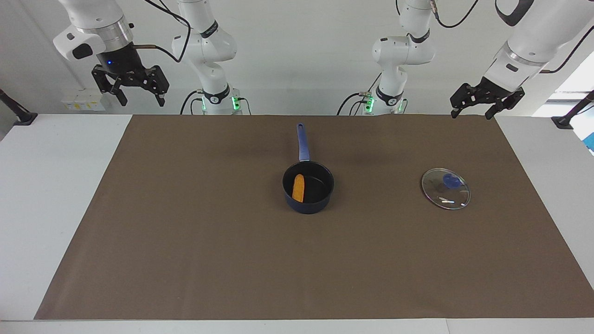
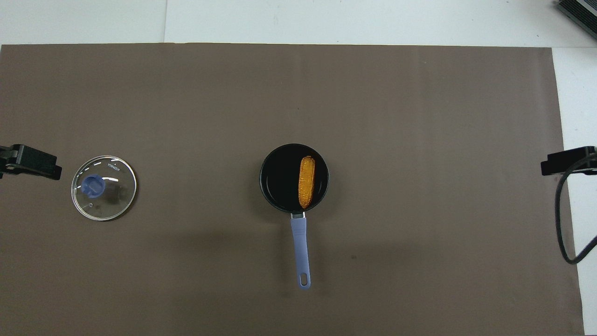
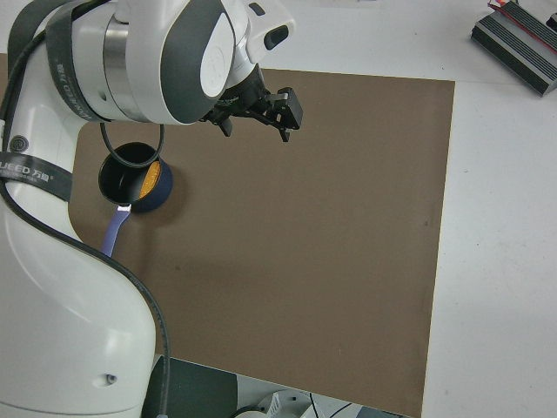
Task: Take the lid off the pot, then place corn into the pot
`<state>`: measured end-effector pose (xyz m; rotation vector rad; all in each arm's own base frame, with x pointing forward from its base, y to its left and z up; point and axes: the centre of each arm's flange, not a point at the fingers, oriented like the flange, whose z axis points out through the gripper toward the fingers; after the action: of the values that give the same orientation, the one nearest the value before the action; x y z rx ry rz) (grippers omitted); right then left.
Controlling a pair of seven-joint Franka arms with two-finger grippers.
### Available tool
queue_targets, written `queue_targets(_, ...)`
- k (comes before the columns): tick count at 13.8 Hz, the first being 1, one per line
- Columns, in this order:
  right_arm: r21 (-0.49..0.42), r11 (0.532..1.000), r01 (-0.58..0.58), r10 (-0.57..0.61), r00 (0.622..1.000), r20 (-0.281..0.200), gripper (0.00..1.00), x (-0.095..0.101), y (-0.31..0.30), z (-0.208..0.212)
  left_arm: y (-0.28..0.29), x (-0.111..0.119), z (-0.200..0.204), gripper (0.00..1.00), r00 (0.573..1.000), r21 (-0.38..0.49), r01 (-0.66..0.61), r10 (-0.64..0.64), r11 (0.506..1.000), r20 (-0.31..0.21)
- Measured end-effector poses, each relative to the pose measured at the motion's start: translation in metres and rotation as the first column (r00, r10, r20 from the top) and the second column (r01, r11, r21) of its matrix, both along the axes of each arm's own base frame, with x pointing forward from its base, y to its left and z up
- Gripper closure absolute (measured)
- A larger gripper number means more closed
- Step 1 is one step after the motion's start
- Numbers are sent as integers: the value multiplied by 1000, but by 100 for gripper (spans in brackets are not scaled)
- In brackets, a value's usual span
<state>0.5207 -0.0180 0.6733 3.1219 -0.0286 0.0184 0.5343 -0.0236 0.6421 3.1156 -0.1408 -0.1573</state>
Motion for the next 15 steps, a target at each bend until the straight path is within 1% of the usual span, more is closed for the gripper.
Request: queue_targets(15, 3, 1000, 3, -3, 1000, -12, 0, -4, -2, -5, 0, 0, 0, 0, 1000, 0, 0, 0, 1000, 0)
